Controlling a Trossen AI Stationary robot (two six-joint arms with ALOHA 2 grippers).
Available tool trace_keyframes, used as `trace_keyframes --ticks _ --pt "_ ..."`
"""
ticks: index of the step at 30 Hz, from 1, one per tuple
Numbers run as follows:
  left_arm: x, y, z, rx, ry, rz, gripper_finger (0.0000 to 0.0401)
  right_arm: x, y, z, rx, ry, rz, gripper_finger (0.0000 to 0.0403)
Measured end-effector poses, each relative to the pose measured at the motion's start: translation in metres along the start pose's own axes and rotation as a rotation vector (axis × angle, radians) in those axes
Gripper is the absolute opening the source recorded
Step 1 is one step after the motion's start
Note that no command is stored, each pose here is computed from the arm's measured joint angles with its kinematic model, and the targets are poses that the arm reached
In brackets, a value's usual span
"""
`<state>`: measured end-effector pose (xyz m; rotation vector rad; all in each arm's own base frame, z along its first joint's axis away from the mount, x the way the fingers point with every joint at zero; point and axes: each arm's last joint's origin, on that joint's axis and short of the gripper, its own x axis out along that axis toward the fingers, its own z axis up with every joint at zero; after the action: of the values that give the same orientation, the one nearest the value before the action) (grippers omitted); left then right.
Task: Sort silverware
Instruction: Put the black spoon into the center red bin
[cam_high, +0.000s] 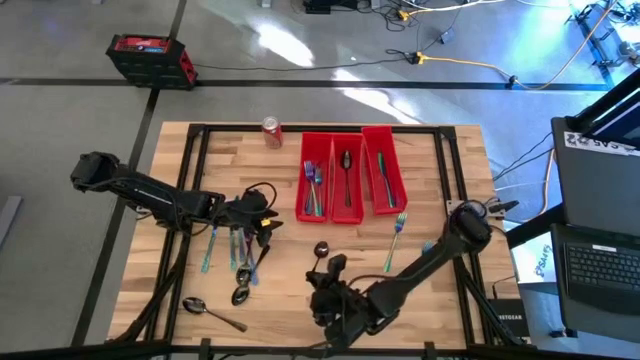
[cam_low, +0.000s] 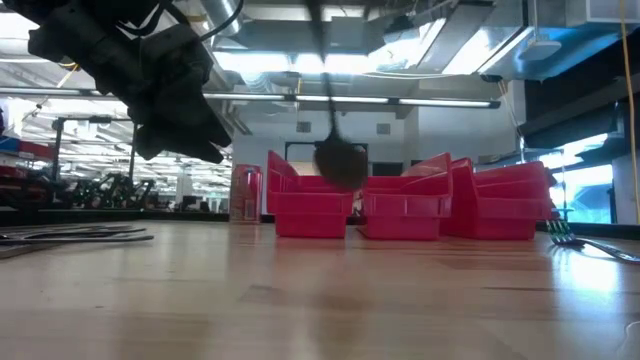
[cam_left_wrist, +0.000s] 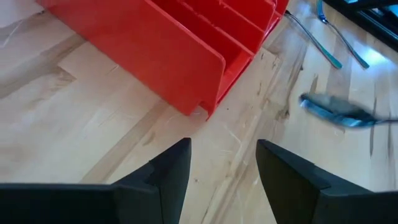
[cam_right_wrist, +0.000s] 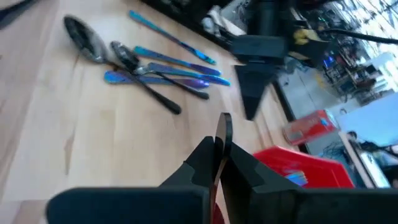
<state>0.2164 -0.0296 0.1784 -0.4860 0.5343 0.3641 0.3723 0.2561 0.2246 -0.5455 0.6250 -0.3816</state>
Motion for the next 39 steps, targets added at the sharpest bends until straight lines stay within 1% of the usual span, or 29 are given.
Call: trace_keyframes --ticks 5,9,14,17,21,25,29,33,35,37,39 --pt "0.0 0.0 0.0 -0.007 0.0 0.0 0.017 -0.018 -0.024 0.0 0.014 0.025 -0.063 0.0" --pt "0.0 0.0 0.0 -0.024 0.0 -0.001 0.017 -0.033 -0.046 0.004 -0.004 0.007 -0.145 0.0" --pt "0.0 0.0 -0.001 -0.014 0.009 0.008 0.017 -0.049 -0.076 0.003 -0.054 0.028 -0.196 0.0" --pt "0.0 0.001 -0.002 -0.008 0.004 0.026 0.017 -0.057 -0.097 0.0 -0.061 0.056 -0.214 0.0" --pt "0.0 0.003 -0.002 0.003 -0.006 0.047 0.017 -0.074 -0.125 -0.01 -0.028 0.036 -0.241 0.0" --pt "0.0 0.003 -0.002 0.01 -0.027 0.07 0.017 -0.088 -0.151 -0.034 0.052 -0.007 -0.227 0.0" --pt "0.0 0.004 -0.001 0.009 -0.035 0.081 0.017 -0.091 -0.162 -0.059 0.101 -0.101 -0.159 0.0" --pt "0.0 0.005 -0.001 0.007 -0.051 0.101 0.017 -0.079 -0.173 -0.077 0.142 -0.228 -0.047 0.0" --pt "0.0 0.005 0.0 -0.001 -0.065 0.116 0.017 -0.07 -0.18 -0.085 0.14 -0.283 -0.027 0.0" --pt "0.0 0.006 0.0 -0.014 -0.077 0.134 0.017 -0.059 -0.187 -0.094 0.131 -0.303 -0.006 0.0" --pt "0.0 0.006 0.0 -0.031 -0.093 0.15 0.017 -0.046 -0.195 -0.103 0.119 -0.291 0.029 0.0"
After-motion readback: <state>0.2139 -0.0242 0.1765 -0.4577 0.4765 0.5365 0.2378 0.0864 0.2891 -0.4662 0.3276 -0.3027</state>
